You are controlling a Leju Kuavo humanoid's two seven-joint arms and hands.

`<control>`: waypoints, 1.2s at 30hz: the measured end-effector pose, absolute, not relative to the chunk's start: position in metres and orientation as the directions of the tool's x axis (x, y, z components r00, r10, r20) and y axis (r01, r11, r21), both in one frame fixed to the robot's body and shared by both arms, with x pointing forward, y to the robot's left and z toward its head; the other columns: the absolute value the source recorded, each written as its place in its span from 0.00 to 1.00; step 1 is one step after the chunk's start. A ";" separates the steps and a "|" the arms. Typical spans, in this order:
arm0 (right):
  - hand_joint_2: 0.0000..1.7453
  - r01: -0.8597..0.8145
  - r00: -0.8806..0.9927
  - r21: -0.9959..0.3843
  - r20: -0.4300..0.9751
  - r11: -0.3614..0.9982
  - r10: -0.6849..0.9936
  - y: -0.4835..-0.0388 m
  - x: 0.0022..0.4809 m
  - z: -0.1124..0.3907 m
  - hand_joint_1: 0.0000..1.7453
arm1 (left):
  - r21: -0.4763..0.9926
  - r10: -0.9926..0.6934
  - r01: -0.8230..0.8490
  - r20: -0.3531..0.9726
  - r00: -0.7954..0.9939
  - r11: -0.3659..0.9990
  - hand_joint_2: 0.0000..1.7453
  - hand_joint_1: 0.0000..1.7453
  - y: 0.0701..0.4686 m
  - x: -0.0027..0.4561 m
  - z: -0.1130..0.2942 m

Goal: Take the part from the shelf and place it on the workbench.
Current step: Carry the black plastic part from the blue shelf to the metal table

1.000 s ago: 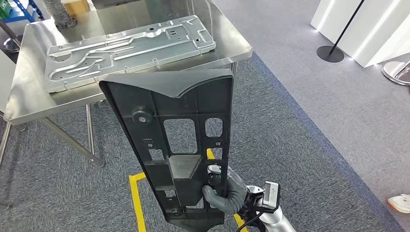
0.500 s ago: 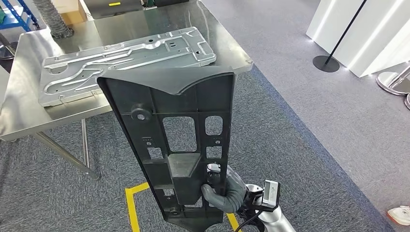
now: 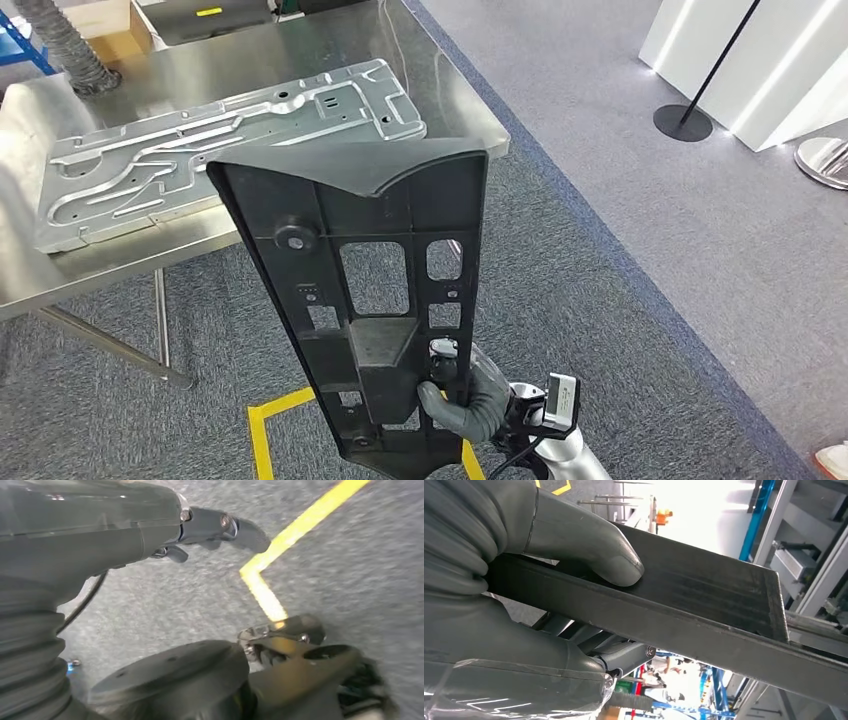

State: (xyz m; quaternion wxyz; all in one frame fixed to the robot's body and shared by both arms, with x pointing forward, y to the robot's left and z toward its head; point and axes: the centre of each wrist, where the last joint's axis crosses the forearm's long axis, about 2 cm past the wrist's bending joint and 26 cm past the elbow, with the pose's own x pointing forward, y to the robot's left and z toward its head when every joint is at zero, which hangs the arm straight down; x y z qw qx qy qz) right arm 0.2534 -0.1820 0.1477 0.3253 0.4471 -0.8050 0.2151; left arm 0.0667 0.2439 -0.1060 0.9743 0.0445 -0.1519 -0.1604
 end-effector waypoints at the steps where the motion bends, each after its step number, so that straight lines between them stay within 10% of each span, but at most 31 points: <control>1: 1.00 -0.860 -0.388 -0.055 0.716 0.508 -0.580 -0.182 0.253 0.147 1.00 | 0.136 -0.326 0.298 0.287 0.901 0.945 1.00 0.00 0.244 0.069 -0.106; 36: 1.00 -0.856 -0.384 -0.043 0.719 0.515 -0.579 -0.184 0.244 0.144 1.00 | 0.123 -0.322 0.298 0.298 0.899 0.947 1.00 0.00 0.241 0.065 -0.106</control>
